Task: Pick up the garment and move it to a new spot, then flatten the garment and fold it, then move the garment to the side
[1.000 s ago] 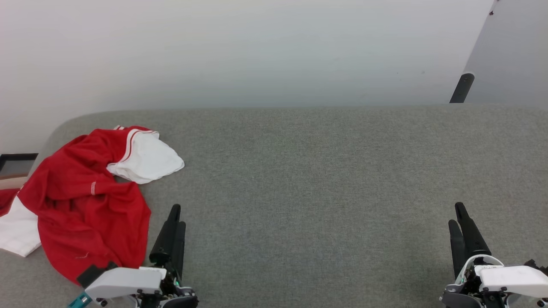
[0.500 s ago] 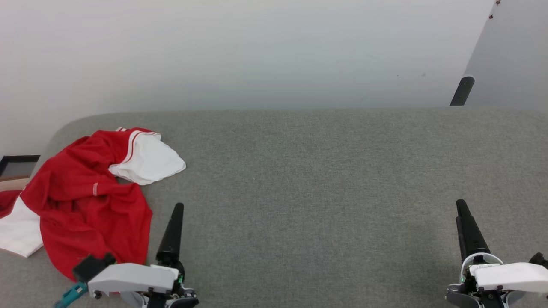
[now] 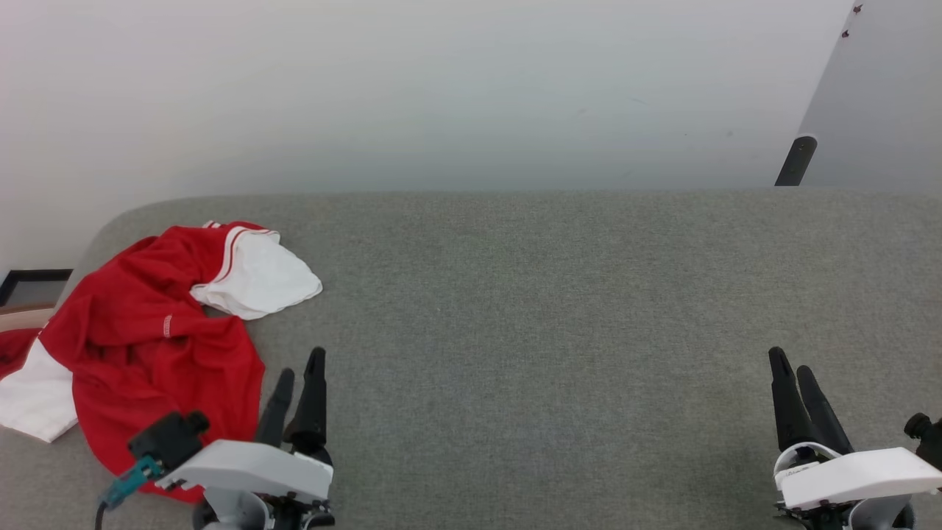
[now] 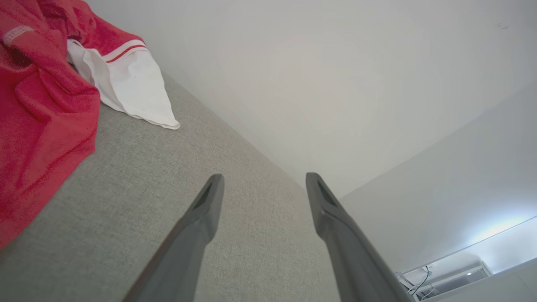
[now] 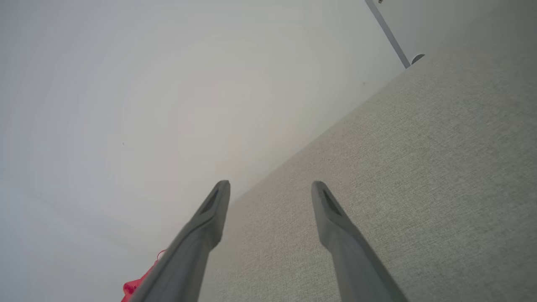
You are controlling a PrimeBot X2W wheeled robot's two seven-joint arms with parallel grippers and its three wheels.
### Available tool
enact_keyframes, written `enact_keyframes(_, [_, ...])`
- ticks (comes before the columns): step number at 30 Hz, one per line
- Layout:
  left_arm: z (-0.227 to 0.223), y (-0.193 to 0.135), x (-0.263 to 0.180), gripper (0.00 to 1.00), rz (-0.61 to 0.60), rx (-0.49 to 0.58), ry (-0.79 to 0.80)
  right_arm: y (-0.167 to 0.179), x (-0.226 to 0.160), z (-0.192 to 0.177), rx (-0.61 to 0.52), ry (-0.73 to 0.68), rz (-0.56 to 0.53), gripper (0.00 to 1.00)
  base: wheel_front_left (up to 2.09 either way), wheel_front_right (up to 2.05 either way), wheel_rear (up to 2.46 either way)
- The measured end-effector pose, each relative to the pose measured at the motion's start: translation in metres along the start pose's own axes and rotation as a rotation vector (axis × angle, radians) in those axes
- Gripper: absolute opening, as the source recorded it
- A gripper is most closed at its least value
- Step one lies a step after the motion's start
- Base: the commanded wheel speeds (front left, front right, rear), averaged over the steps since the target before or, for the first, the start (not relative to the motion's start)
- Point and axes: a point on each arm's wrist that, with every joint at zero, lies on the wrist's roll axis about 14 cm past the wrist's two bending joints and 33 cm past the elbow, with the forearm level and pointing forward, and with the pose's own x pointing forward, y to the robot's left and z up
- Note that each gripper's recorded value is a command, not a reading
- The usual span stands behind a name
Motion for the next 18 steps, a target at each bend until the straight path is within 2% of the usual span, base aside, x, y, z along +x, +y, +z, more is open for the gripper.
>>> enact_keyframes(6, [0.012,-0.008,0.001,1.00,-0.033,0.184,-0.045,0.002,0.000,0.003,-0.177,-0.009,0.017,1.00,0.00,0.00,0.00])
enact_keyframes(18, [0.020,-0.023,-0.002,1.00,-0.093,0.479,-0.102,0.009,0.000,0.005,-0.437,-0.025,0.052,1.00,0.00,0.00,0.00])
